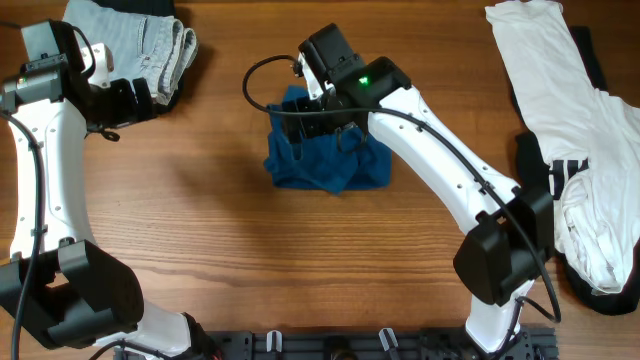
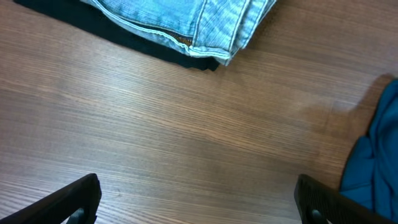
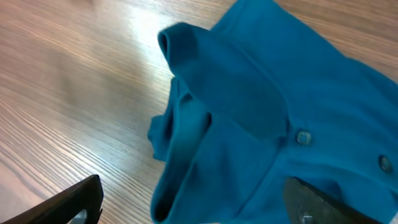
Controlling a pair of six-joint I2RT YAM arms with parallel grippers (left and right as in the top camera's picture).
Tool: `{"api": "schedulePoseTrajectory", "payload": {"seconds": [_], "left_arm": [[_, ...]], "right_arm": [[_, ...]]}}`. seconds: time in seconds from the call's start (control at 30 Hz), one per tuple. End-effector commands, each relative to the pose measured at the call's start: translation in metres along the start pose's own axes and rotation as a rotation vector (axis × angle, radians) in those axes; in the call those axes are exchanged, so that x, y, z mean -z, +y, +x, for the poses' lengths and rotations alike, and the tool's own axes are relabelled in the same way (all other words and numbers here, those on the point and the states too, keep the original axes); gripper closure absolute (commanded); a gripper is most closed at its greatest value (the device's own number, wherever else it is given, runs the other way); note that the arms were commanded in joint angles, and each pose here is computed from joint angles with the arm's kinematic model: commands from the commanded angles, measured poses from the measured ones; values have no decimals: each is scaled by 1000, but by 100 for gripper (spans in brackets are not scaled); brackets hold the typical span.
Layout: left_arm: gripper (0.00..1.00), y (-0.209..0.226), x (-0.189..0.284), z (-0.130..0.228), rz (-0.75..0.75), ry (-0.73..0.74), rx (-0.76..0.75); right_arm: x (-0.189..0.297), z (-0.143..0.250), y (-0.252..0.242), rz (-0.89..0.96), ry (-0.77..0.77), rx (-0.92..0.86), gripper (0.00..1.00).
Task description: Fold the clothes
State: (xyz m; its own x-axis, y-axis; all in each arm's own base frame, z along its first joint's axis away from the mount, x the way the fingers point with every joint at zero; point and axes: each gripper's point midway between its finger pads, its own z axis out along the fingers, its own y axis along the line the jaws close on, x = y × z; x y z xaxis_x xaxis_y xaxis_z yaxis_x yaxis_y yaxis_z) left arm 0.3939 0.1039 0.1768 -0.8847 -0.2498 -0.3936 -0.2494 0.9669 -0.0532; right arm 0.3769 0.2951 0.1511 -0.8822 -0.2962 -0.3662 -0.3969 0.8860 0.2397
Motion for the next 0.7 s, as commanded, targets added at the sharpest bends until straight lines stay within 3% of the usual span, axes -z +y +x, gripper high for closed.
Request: {"api": "schedulePoseTrajectory", "payload": {"seconds": [0.0, 0.27, 0.47, 0.53, 0.57, 0.6, 0.63, 0.67], "left_arm": [[0, -3, 6, -6, 23, -24, 11], [0, -3, 6, -5, 23, -22, 12], [0, -3, 6, -3, 22, -14, 12], [0, -3, 6, -2, 22, -9, 12], [0, -3, 6, -1, 22, -6, 12], [0, -3, 6, -1, 22, -3, 12], [0, -3, 6, -1, 22, -3, 13], [0, -3, 6, -1, 22, -3, 12]], "right_arm": [[-13, 23, 7, 17, 59, 53, 16], [-37, 39, 29, 8, 103, 288, 30], [-62, 49, 7, 128, 158, 319, 40], [-69, 52, 6, 129, 175, 335, 57], [-69, 53, 5, 129, 177, 334, 77], [-69, 52, 5, 129, 177, 334, 89], [-68, 52, 6, 129, 174, 333, 96], [-65, 51, 8, 128, 171, 328, 96]]}}
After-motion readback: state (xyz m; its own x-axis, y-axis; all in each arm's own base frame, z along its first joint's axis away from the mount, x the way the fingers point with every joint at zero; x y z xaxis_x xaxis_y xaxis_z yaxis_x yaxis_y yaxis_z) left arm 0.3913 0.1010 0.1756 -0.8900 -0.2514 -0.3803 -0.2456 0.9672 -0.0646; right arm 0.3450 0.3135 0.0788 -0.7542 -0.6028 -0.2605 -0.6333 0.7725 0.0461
